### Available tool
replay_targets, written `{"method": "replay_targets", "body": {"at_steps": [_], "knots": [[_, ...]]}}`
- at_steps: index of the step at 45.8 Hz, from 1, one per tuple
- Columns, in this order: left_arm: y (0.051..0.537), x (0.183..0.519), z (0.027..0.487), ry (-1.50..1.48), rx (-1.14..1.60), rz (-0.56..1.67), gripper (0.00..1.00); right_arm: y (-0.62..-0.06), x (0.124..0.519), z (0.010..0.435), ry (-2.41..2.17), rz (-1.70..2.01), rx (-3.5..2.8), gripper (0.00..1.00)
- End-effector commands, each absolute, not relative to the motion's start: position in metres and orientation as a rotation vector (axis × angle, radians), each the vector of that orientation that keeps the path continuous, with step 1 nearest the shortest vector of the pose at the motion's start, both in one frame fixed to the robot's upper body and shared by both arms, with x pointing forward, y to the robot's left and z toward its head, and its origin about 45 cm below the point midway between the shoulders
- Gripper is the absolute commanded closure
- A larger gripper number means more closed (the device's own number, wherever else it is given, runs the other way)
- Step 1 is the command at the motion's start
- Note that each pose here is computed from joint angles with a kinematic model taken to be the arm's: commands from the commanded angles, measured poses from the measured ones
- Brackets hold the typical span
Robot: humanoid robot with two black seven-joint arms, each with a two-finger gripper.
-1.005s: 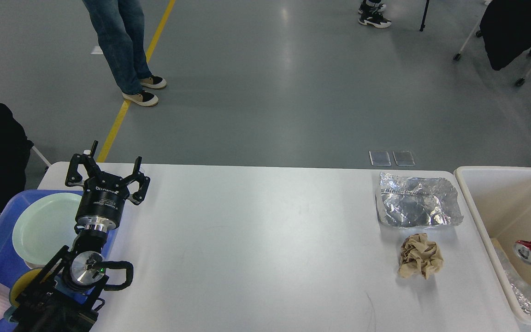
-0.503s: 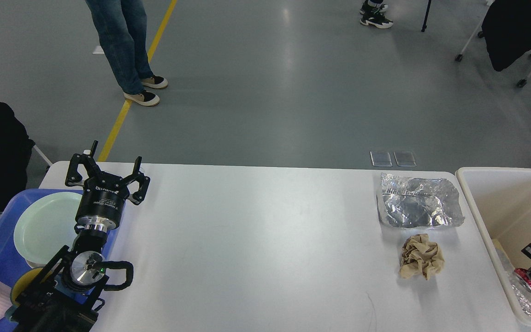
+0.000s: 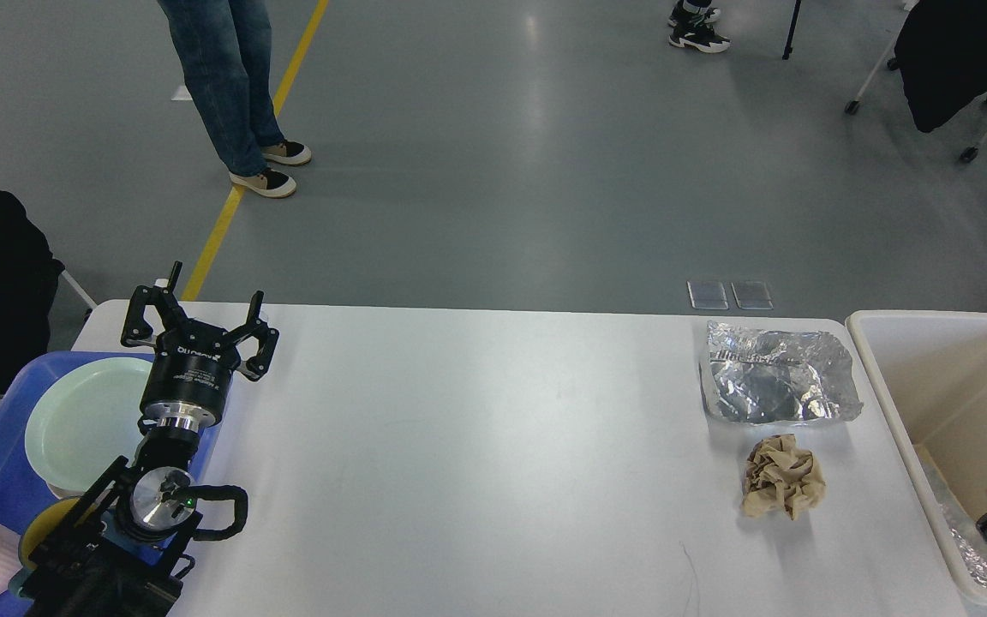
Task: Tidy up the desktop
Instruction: 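Lower the can into the bin and open the right gripper, then raise the right gripper out of the bin over the foil tray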
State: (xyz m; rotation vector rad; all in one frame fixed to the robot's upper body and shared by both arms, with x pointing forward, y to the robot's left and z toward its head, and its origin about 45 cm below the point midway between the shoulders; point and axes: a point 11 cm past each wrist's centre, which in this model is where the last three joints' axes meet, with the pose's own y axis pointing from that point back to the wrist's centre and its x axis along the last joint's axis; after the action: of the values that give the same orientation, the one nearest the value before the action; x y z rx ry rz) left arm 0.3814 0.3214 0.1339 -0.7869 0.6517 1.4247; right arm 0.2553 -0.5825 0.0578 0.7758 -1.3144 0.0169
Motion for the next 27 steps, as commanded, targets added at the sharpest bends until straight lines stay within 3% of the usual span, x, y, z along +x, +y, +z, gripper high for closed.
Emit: {"method": "replay_targets", "body": {"at_steps": [1, 17, 27], "knots": [[0.321, 0.382, 0.134, 0.651, -0.787, 1.424, 0.04, -0.584, 0.252, 0.058, -1.311, 0.024, 0.771, 0.0], [0.321, 0.382, 0.134, 0.651, -0.787, 1.424, 0.04, -0.574, 0.275, 0.062, -1.274, -0.058, 0.875, 0.0], [0.321, 0.382, 0.134, 0.651, -0.787, 1.424, 0.04, -0.581, 0.312, 0.1, -1.278, -0.088, 0.948, 0.0]]}}
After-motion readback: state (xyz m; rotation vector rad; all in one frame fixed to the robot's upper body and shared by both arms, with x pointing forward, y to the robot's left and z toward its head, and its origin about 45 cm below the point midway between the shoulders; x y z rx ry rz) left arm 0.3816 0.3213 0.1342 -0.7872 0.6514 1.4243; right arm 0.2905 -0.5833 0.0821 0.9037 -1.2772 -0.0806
